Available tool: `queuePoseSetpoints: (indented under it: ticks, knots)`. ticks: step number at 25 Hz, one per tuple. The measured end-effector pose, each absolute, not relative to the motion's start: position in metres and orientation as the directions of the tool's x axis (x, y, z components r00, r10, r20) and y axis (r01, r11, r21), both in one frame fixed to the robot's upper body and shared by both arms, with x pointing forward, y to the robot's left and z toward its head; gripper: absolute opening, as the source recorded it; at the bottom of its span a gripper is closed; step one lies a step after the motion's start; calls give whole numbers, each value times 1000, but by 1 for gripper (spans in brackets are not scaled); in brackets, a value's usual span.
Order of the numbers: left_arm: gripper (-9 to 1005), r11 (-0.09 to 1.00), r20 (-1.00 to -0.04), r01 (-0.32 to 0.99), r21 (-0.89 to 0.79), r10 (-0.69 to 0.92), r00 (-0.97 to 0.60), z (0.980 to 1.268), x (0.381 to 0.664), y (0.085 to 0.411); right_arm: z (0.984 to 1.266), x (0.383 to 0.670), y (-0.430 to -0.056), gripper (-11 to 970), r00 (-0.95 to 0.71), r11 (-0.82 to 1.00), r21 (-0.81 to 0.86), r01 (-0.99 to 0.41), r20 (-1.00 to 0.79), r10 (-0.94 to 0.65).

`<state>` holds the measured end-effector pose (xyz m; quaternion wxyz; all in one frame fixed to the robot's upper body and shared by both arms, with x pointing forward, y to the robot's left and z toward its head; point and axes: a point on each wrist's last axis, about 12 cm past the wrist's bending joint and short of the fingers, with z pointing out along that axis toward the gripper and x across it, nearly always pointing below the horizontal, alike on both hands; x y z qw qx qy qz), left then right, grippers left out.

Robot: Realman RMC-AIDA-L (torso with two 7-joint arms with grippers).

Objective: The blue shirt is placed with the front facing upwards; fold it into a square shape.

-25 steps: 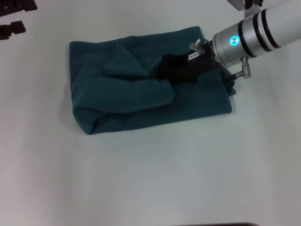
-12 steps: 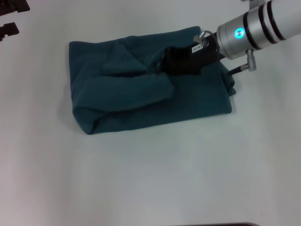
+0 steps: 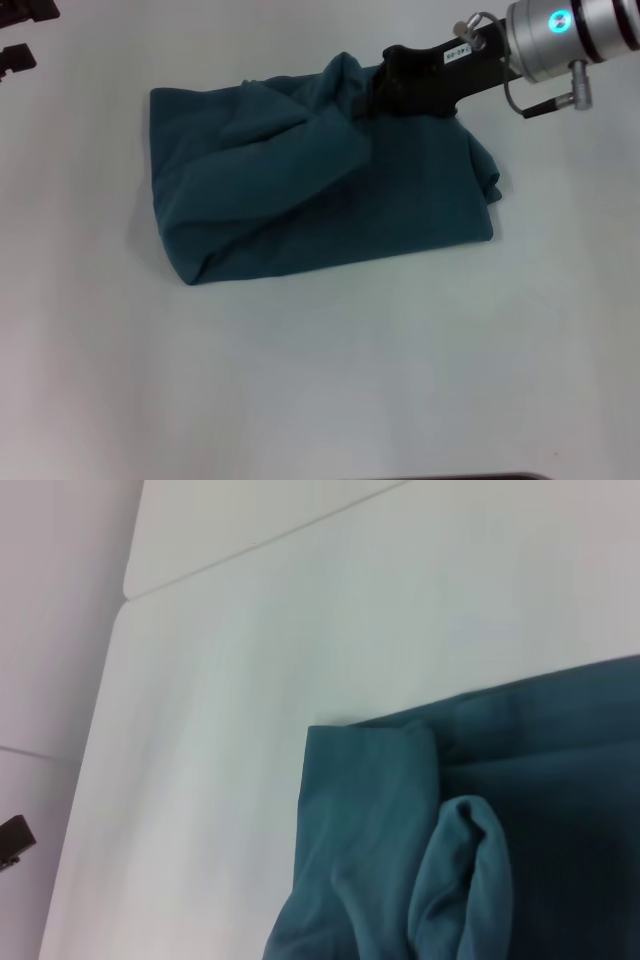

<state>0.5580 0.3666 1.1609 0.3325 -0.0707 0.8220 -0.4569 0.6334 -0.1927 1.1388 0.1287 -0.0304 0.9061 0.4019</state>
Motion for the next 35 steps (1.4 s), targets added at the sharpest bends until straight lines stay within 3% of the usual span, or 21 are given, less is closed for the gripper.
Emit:
queuePoseSetpoints:
  ticks: [19,35]
  knots:
    - [948,581,-493,187,-792,-428,-757,1163,562,367,1143,627,-241,25,-972,686,720,-105,-220,83]
    - [949,583,-490,182,-792,-430,-759,1160,564,363,1121,610,-281,27,-977,746,665,-17,-170,130]
